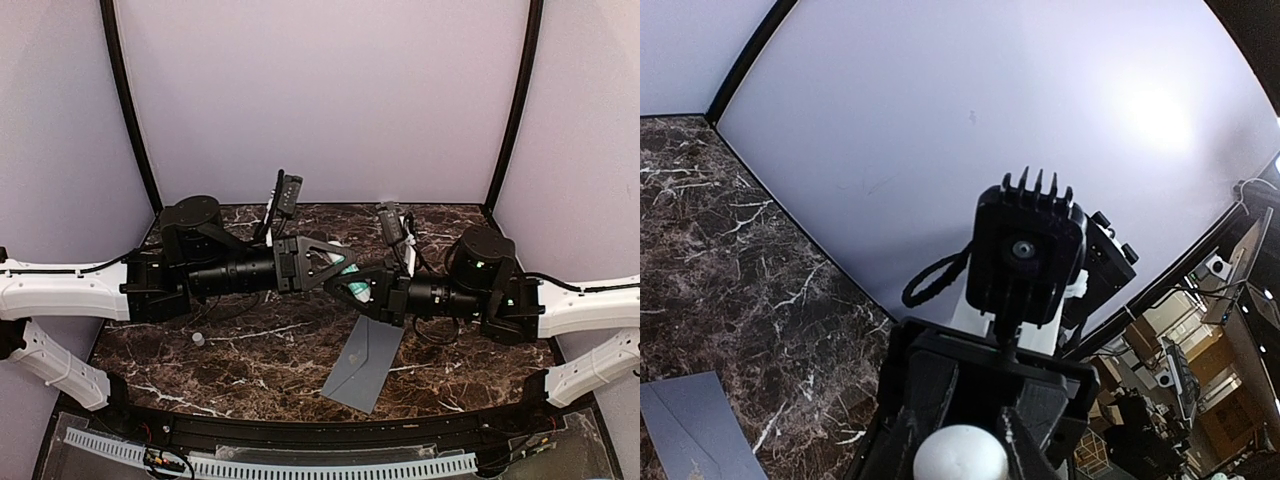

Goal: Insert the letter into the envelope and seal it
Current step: Screw the solid glue.

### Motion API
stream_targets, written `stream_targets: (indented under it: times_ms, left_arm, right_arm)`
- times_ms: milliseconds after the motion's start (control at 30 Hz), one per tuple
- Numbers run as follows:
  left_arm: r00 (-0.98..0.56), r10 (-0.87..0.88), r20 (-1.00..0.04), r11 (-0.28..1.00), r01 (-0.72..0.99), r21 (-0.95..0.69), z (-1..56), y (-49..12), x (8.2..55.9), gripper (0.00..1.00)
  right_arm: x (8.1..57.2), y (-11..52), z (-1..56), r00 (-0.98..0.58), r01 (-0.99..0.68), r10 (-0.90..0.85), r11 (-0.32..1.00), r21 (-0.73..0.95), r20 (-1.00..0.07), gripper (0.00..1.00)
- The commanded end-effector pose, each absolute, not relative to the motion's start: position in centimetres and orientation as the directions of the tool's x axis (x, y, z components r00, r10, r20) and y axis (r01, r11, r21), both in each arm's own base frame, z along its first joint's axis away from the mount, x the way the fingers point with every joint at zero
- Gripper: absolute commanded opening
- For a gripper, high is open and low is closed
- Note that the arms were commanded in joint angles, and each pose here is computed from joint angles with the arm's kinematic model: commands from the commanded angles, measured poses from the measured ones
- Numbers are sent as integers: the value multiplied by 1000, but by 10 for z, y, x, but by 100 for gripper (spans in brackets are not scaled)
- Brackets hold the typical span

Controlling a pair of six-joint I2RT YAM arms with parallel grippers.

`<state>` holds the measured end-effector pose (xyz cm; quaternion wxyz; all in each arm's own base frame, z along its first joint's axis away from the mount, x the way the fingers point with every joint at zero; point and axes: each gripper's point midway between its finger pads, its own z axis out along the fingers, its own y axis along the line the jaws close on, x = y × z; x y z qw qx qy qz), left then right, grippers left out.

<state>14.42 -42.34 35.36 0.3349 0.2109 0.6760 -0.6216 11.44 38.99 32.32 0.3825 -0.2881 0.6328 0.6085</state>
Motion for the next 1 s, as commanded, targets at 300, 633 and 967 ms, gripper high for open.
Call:
stream_targets:
  times_ms: [300,633,967]
  left_arm:
    - [-714,-171,-679,122,668,-734,361,-419,145,5]
    - [-721,-200,-663,167,642,-748,365,-404,162,0]
    - [-717,-191,-670,173,647,-742,363,-385,172,0]
  right_arm:
    - [117,392,327,-535,-831,118,108,546,-836,0]
    - [111,381,315,-538,-830,63,132,542,-840,49]
    - [101,359,308,-581,-807,29,109,580,-814,60]
